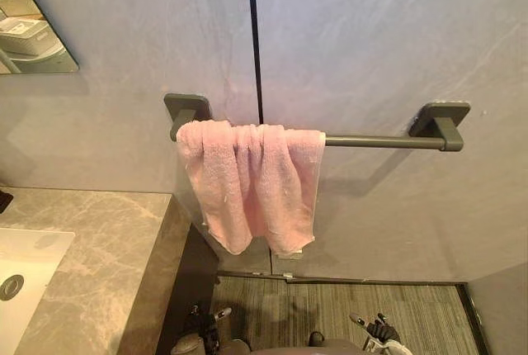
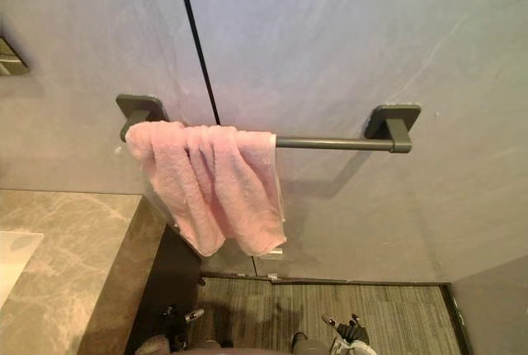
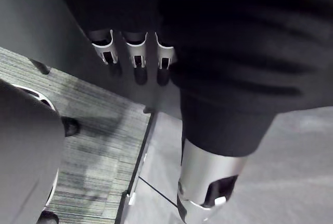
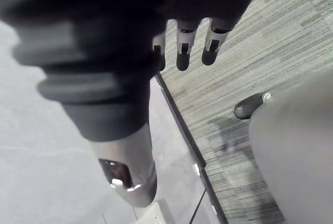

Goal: Organize washtable

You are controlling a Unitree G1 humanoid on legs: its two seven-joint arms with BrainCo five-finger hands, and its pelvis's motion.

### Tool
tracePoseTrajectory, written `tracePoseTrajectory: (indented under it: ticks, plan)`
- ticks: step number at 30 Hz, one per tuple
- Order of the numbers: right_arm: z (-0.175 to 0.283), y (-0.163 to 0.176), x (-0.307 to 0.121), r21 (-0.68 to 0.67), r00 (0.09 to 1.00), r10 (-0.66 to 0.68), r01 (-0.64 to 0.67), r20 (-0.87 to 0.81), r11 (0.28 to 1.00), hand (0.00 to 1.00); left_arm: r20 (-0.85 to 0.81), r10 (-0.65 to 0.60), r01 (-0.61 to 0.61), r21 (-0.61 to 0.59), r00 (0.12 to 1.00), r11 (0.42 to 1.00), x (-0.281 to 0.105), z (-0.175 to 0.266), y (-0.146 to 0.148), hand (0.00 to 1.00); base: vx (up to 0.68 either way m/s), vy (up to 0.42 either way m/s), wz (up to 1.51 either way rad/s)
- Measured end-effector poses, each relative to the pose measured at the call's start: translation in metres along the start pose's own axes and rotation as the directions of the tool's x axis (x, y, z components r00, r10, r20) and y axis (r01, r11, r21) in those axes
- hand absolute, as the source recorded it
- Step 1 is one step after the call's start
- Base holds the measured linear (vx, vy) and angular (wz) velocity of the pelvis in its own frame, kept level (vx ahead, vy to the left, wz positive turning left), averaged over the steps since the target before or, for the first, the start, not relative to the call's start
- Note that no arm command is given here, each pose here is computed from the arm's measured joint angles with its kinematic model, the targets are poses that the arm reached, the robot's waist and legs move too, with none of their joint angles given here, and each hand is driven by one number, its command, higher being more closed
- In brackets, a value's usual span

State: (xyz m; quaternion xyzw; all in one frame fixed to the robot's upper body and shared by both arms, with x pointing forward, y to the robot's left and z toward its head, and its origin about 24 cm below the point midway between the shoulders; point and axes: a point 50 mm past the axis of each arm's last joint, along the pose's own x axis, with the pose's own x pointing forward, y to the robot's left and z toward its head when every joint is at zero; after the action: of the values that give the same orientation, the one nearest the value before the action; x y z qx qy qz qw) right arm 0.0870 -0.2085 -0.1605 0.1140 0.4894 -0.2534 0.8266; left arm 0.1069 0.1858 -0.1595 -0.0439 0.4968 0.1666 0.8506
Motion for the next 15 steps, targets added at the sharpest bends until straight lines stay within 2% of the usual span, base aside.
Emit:
tracePoseTrajectory:
  ticks: [8,11,15]
  plan:
    - [0.000,-0.005,0.000,-0.003,1.000,-0.016,0.016,0.004,1.000,0.00,0.044,0.036,-0.033,-0.076,0.998,0.997,-0.003,0.003,0.004,0.00,-0.04,-0.008,-0.03]
    - [-0.003,-0.012,-0.002,-0.007,0.999,-0.033,0.033,0.005,0.999,0.00,0.167,0.036,-0.014,-0.131,0.985,0.991,-0.012,0.021,-0.001,0.00,0.04,-0.012,0.19]
    - [-0.008,-0.019,-0.004,-0.009,0.998,-0.060,0.060,0.004,0.998,0.00,0.413,0.050,0.024,-0.172,0.910,0.985,-0.032,0.064,-0.002,0.00,0.03,-0.011,0.17]
